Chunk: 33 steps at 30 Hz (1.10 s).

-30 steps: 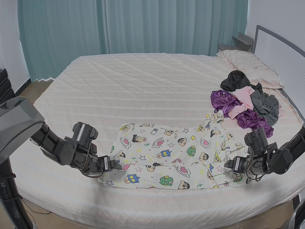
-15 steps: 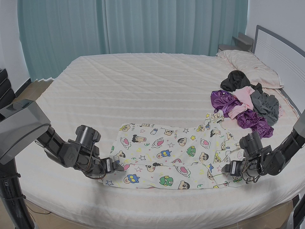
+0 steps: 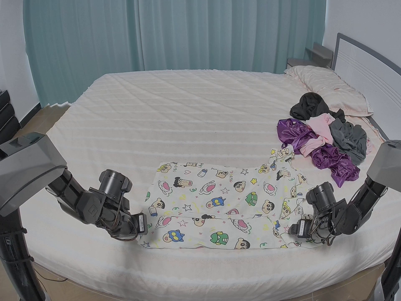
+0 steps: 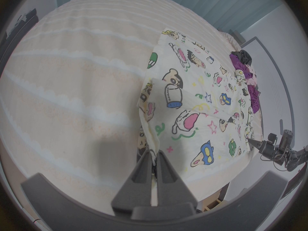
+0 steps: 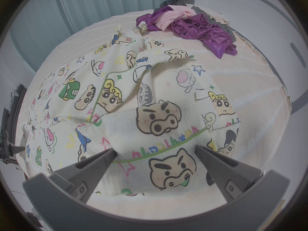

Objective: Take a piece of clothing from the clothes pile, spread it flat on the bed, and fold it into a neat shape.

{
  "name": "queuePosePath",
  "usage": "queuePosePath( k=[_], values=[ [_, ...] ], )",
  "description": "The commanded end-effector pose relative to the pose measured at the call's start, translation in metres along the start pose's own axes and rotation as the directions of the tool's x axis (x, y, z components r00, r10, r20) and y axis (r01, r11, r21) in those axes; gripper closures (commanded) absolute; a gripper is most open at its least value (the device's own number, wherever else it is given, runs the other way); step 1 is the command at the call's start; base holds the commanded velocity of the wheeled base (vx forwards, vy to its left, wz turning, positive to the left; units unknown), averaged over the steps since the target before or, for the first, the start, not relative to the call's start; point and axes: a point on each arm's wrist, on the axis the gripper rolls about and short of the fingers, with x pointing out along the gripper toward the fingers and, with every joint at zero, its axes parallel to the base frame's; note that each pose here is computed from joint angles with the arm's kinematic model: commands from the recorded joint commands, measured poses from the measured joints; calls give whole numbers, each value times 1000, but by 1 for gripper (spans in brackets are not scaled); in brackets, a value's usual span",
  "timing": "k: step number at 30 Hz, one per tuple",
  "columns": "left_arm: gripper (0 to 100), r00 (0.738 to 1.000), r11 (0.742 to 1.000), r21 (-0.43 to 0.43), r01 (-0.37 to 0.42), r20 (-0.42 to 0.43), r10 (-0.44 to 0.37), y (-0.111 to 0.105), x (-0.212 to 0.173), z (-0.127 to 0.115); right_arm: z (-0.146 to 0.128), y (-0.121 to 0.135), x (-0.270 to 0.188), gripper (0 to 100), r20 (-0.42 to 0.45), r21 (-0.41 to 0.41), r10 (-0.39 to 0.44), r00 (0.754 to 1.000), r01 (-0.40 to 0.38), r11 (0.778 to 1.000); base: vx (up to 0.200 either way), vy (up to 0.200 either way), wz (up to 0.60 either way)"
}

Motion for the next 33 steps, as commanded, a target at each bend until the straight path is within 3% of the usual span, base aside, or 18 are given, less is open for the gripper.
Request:
queuePosePath(
  k=[1,6,11,25,26,33],
  values=[
    [100,1000,1000,0,-9,-10,9,2,-5,-7,-3,-2,5,0,-18,1,-12,1000,12,1000,0,0,0],
    [100,1000,1000,0,-10,-8,10,0,-20,-9,-1,-4,6,0,-16,11,-14,1000,15,1000,0,0,0],
    [100,998,999,-3,-34,-61,33,0,-36,-16,0,-4,3,0,-8,15,-11,1000,11,1000,0,0,0],
    [100,993,999,6,-54,-108,54,3,-31,-21,1,-4,1,0,14,20,-1,1000,1,1000,0,0,0],
    [0,992,998,6,-55,-110,55,4,-30,-21,1,-4,1,0,14,20,-1,1000,1,1000,0,0,0],
    [0,991,998,-7,-65,-113,64,9,-32,-22,-1,-7,-6,0,19,22,2,1000,-2,1000,0,0,0]
  ],
)
